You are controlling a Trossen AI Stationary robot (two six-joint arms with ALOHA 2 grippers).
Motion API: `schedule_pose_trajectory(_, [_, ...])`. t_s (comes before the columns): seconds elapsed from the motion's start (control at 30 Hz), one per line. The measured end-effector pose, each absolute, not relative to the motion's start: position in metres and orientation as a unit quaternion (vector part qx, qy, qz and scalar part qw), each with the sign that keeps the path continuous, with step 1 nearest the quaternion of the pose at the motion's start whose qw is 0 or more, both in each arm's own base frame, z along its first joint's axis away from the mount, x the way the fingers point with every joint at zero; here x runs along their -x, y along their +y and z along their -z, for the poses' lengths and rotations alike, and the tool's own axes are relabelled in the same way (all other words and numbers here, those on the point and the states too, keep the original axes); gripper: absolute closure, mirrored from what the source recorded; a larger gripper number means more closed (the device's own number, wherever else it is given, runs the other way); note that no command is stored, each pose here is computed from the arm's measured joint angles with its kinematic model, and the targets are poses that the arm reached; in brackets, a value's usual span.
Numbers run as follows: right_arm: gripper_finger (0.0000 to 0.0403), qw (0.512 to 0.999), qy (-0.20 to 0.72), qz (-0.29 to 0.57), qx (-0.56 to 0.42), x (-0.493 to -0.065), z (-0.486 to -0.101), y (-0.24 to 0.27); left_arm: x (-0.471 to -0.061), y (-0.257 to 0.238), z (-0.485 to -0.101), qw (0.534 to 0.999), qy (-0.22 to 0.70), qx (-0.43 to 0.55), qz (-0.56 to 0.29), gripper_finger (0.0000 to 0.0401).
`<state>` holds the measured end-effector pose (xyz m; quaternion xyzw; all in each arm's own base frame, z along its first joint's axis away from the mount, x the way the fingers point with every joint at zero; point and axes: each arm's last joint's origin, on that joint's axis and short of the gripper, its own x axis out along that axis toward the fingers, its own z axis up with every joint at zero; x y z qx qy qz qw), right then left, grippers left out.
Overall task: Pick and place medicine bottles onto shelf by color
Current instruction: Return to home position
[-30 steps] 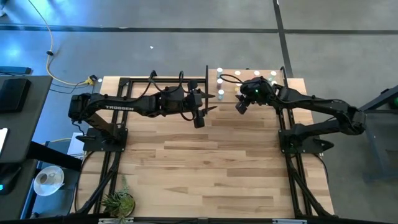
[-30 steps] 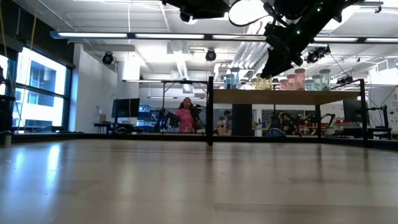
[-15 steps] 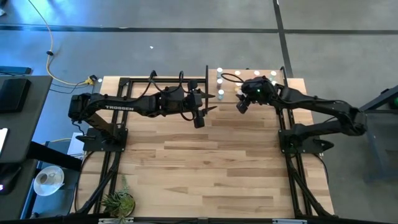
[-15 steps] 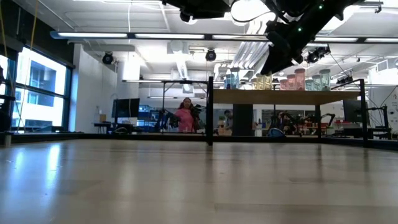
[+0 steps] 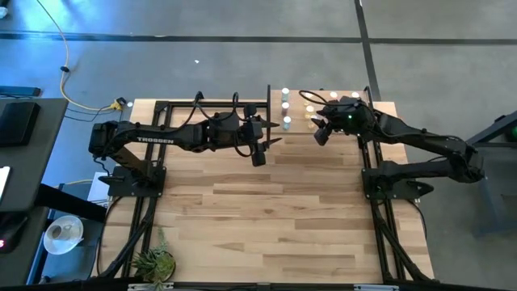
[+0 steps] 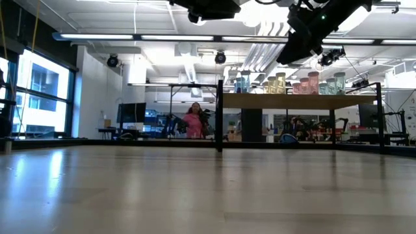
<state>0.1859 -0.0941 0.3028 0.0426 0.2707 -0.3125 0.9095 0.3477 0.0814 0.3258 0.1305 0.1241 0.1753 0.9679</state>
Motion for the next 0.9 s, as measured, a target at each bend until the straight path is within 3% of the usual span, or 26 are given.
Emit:
schedule_pose_trajectory(0.37, [0.0256, 0.924, 0.238, 0.297, -0.017, -0.172, -0.317, -0.087, -0.341, 0.082, -0.33, 0.967, 0.134, -0.129, -0.176, 0.0213])
schedule_pose_trajectory(0.6, [0.0256, 0.959, 0.205, 0.194, -0.034, -0.163, -0.327, -0.074, -0.324, 0.081, -0.33, 0.969, 0.164, -0.092, -0.161, 0.0213])
schedule_pose_trajectory(0.9, [0.0256, 0.953, 0.274, 0.116, -0.06, -0.162, -0.315, -0.049, -0.292, 0.082, -0.294, 0.981, 0.116, -0.014, -0.157, 0.0213])
